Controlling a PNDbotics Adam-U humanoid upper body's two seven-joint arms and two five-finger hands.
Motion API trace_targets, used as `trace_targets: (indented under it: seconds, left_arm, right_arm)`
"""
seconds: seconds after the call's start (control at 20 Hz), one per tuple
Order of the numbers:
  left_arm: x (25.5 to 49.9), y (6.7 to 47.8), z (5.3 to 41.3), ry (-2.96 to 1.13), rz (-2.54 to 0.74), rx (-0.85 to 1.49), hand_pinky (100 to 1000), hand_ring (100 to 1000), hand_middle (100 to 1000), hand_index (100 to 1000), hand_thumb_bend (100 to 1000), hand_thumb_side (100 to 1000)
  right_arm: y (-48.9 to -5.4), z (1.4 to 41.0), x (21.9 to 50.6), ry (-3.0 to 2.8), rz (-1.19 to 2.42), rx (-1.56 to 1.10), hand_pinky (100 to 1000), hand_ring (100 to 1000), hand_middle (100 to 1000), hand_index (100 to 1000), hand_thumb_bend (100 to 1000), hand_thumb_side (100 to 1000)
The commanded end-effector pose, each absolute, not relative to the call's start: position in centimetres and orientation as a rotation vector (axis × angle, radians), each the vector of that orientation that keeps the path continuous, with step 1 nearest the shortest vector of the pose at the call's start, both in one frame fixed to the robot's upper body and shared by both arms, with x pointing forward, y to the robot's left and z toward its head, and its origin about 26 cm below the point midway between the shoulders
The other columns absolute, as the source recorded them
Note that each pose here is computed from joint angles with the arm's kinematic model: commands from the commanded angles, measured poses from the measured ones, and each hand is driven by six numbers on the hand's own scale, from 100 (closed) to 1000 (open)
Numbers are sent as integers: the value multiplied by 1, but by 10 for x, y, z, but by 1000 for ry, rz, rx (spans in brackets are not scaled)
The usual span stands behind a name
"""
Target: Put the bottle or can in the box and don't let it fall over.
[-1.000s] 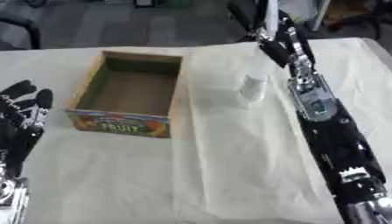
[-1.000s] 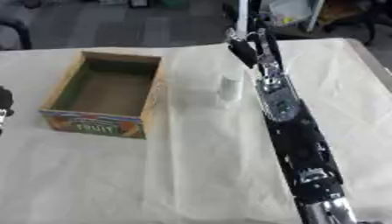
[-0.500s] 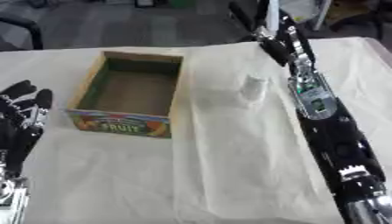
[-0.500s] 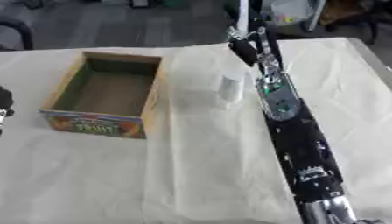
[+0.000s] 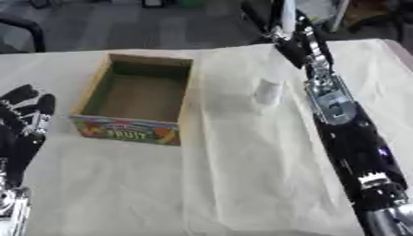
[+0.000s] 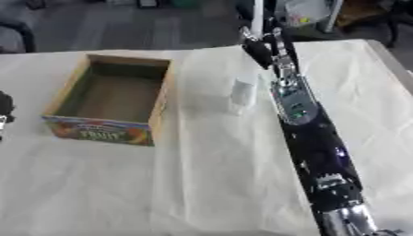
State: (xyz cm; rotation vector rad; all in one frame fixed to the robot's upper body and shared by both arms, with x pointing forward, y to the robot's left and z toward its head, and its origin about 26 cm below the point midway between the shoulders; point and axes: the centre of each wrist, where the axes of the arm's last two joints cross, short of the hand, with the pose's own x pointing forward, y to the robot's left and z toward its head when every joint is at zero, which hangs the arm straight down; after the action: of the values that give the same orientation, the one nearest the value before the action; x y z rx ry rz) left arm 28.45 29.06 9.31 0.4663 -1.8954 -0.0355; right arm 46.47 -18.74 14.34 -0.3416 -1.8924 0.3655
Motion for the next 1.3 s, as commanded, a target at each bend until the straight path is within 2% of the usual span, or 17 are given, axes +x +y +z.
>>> trace_targets:
  seconds: [0.05,0.55,0.75,0.85,1.1,1.3]
  left_arm:
    - [285,291,99,-1919,-44,469,666,674,723,817,590,625]
    - [285,291,100,-1920,-44,469,666,672,722,817,592,625]
    - [285,291,100,-1921,-44,468,666,672,722,817,592,625]
    - [286,291,100,-1921,-44,468,666,672,722,817,590,625]
    - [286,291,100,-1921,-44,468,666,671,721,817,591,625]
    - [286,291,100,-1922,-45,468,666,671,721,817,591,625]
  right_arm:
    - [-195,159,468,-1921,356,-356,947,1000,1000,1000,100,603]
    - [-195,159,470,-1920,359,-338,931,1000,1000,1000,100,560]
    - [-195,160,470,-1923,362,-332,924,1000,984,1000,100,512]
    - [-196,161,471,-1924,367,-328,920,1000,965,1000,100,465]
    - [-196,159,471,-1914,366,-312,901,1000,902,1000,100,256]
    - [-197,159,471,-1908,345,-310,881,1000,826,932,100,100]
